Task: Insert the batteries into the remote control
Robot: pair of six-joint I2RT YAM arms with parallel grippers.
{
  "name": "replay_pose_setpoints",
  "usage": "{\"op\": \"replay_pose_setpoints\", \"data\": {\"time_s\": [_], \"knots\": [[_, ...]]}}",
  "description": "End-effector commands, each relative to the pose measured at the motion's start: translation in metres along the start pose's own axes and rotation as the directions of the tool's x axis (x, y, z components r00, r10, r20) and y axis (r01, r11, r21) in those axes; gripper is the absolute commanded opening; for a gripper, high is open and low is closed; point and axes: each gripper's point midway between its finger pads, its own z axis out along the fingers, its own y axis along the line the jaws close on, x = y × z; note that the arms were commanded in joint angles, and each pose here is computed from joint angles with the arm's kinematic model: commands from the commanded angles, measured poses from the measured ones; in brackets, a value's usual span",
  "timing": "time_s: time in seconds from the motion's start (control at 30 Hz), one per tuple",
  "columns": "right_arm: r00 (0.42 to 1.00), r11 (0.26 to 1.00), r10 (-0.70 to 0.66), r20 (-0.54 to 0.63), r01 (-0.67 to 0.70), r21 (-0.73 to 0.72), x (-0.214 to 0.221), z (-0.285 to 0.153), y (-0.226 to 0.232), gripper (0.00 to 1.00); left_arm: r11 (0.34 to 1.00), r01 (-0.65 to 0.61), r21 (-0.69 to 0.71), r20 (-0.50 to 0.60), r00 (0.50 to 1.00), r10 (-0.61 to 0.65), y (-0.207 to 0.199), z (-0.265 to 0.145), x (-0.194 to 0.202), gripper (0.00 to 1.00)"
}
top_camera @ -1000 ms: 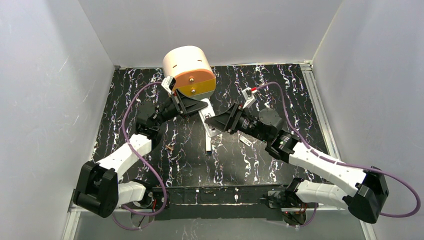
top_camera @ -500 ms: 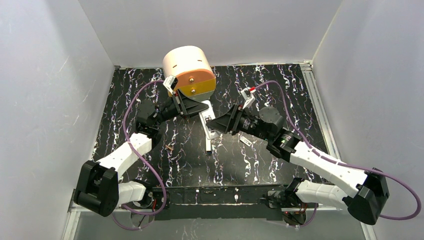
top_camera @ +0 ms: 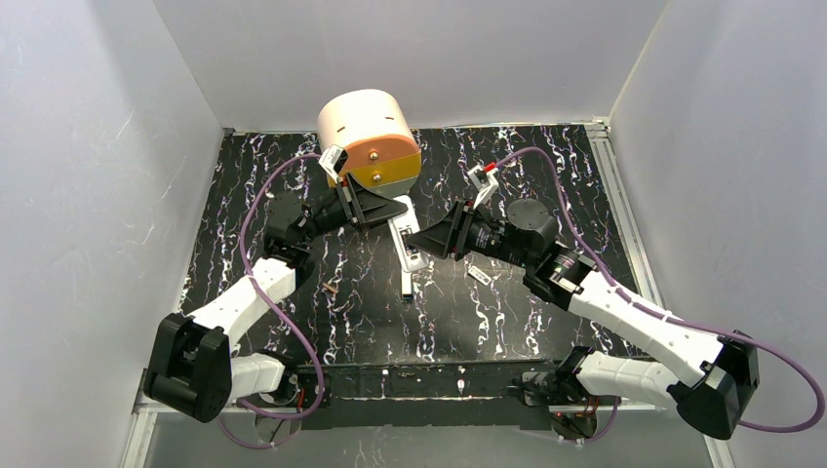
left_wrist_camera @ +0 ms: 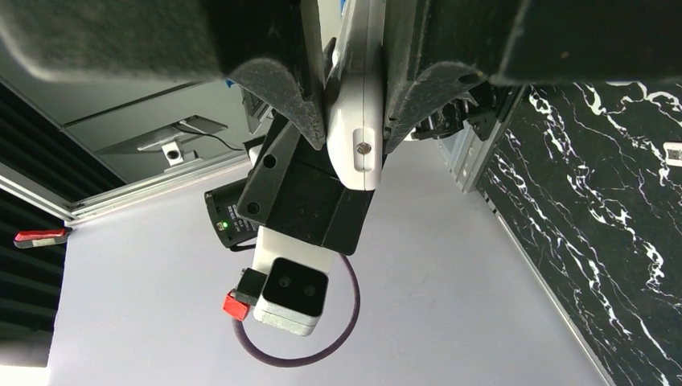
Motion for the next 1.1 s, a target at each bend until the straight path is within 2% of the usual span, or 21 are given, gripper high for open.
{"op": "replay_pose_setpoints", "data": {"time_s": [0.0, 0.1, 0.43, 0.47, 0.63, 0.73, 0.93, 1.0, 1.07], "knots": [[0.999, 0.997, -0.051, -0.011, 0.051, -0.054, -0.007, 0.0, 0.016, 0.42, 0.996, -0.071, 0.052, -0.003, 0.997, 0.071, -0.024, 0.001, -0.003, 0.0], [0.999, 0.997, -0.05, -0.022, 0.049, -0.055, -0.004, 0.002, 0.014, 0.39, 0.996, -0.069, 0.052, -0.004, 0.998, 0.069, -0.024, 0.001, -0.003, 0.0], [0.997, 0.998, -0.06, -0.045, 0.06, -0.017, 0.002, 0.004, 0.004, 0.39, 0.996, -0.074, 0.052, -0.001, 0.997, 0.074, -0.025, 0.001, -0.003, 0.0], [0.997, 0.998, -0.062, -0.037, 0.062, -0.014, -0.001, 0.003, 0.004, 0.42, 0.996, -0.079, 0.051, 0.0, 0.997, 0.079, -0.025, 0.001, -0.003, 0.0], [0.998, 0.998, -0.057, 0.04, 0.058, -0.017, -0.016, -0.004, 0.013, 0.71, 0.995, -0.097, 0.033, 0.007, 0.995, 0.096, -0.02, -0.001, -0.001, 0.0], [0.998, 0.996, -0.041, 0.055, 0.045, -0.074, -0.015, -0.008, 0.022, 0.82, 0.994, -0.108, 0.036, 0.013, 0.994, 0.108, -0.022, -0.002, -0.001, 0.0], [0.999, 0.981, 0.004, -0.046, -0.013, -0.194, 0.007, 0.003, 0.03, 0.85, 0.99, -0.128, 0.057, 0.002, 0.992, 0.128, -0.034, -0.004, 0.001, 0.0], [0.997, 0.973, 0.014, -0.075, -0.031, -0.23, 0.012, 0.007, 0.034, 0.83, 0.99, -0.129, 0.063, -0.008, 0.991, 0.13, -0.036, -0.004, 0.003, 0.0], [0.996, 0.963, 0.023, -0.09, -0.046, -0.266, 0.013, 0.01, 0.039, 0.77, 0.989, -0.132, 0.071, -0.022, 0.991, 0.134, -0.04, -0.005, 0.006, 0.0]]}}
